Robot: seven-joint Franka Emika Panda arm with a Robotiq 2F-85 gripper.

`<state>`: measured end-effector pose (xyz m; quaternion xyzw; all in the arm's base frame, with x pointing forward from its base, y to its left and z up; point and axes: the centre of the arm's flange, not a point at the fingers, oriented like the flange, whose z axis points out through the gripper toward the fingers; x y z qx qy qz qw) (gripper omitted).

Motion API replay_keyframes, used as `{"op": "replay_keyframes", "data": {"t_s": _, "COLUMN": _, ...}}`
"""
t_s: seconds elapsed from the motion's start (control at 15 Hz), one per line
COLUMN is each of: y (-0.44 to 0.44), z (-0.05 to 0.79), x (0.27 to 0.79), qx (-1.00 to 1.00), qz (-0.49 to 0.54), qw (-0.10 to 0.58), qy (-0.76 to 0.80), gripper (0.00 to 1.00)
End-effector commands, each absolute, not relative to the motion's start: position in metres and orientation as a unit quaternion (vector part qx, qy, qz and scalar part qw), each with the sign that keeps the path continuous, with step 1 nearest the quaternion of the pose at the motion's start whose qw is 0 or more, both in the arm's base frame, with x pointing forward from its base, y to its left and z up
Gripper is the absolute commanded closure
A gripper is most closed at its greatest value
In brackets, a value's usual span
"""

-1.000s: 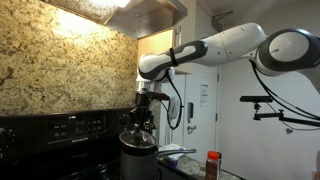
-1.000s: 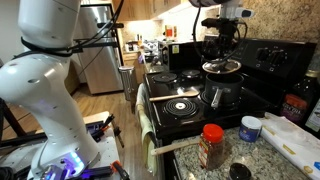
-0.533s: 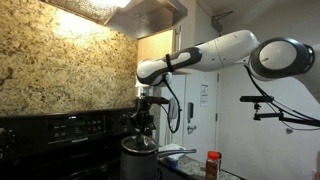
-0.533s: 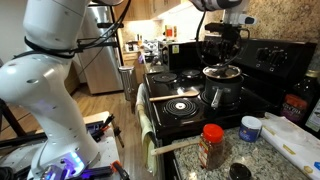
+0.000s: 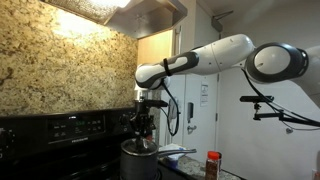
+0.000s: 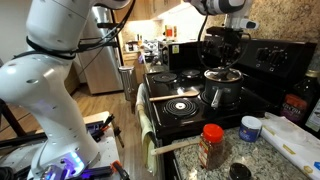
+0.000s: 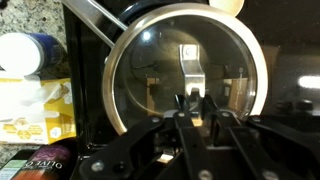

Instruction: Remove the cooking stick from the grey pot then get the lid and cover the grey pot

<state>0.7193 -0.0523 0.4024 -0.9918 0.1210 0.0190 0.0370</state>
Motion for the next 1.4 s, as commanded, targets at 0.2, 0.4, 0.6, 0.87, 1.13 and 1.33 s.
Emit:
{"op": "replay_keyframes", "data": {"t_s": 0.2, "y": -0.058, "z": 0.407, "x": 0.726, "qx": -0.988, "qz": 0.022, "qw": 0.066, "qy": 0.137, "gripper": 0.55}}
{"op": "replay_keyframes", "data": {"t_s": 0.4, "y": -0.054, "z": 0.412, "x": 0.726, "qx": -0.989, "qz": 0.015, "qw": 0.066, "qy": 0.132, "gripper": 0.42}}
{"op": "replay_keyframes", "data": {"t_s": 0.6, "y": -0.049, "z": 0.421, "x": 0.726, "qx": -0.990, "qz": 0.004, "qw": 0.065, "qy": 0.125, "gripper": 0.24}}
{"op": "replay_keyframes", "data": {"t_s": 0.87, "y": -0.026, "z": 0.445, "x": 0.706, "qx": -0.994, "qz": -0.016, "qw": 0.059, "qy": 0.088, "gripper": 0.01}}
{"op": "replay_keyframes", "data": {"t_s": 1.13, "y": 0.008, "z": 0.472, "x": 0.658, "qx": -0.998, "qz": -0.014, "qw": 0.019, "qy": 0.053, "gripper": 0.00}}
{"op": "replay_keyframes", "data": {"t_s": 1.33, "y": 0.017, "z": 0.478, "x": 0.613, "qx": -0.999, "qz": -0.003, "qw": -0.007, "qy": 0.049, "gripper": 0.00}}
